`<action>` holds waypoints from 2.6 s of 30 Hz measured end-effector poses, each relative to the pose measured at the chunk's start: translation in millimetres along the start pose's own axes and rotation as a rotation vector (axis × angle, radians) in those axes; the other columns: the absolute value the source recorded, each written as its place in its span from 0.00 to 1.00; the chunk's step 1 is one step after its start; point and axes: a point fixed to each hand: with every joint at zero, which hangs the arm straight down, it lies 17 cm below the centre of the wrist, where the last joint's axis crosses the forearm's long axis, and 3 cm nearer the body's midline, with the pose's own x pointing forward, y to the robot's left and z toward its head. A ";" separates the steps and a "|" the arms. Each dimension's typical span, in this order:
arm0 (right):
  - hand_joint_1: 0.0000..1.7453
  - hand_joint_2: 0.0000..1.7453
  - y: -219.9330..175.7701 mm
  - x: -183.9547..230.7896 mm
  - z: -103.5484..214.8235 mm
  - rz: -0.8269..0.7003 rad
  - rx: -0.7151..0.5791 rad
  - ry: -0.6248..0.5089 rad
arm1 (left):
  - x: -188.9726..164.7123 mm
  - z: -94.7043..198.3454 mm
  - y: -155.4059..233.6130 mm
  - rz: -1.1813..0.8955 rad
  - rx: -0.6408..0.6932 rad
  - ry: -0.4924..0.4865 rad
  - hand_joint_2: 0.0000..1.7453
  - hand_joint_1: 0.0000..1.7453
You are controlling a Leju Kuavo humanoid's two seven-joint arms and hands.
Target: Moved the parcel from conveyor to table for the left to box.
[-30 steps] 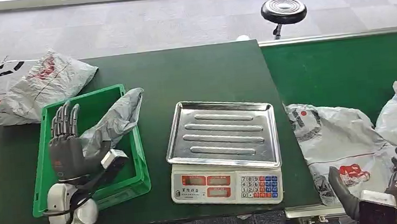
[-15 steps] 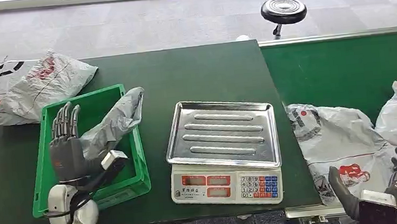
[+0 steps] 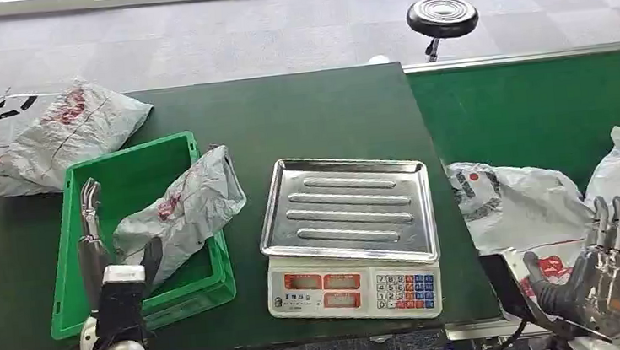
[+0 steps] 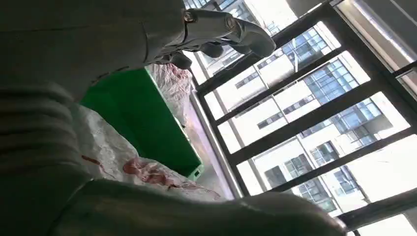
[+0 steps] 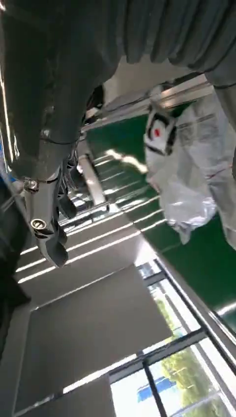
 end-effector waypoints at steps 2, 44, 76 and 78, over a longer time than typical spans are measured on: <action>0.00 1.00 6.3 -7.4 -4.5 -0.027 0.004 0.020 | 4.6 3.1 -1.0 0.011 0.001 -0.005 0.00 0.00; 0.00 1.00 159.6 -81.4 28.6 0.245 0.546 0.199 | 3.2 10.1 1.3 -0.064 0.031 -0.002 0.00 0.00; 0.00 1.00 169.4 -82.9 35.1 0.250 0.576 0.200 | 2.7 10.1 1.4 -0.067 0.030 -0.001 0.00 0.00; 0.00 1.00 169.4 -82.9 35.1 0.250 0.576 0.200 | 2.7 10.1 1.4 -0.067 0.030 -0.001 0.00 0.00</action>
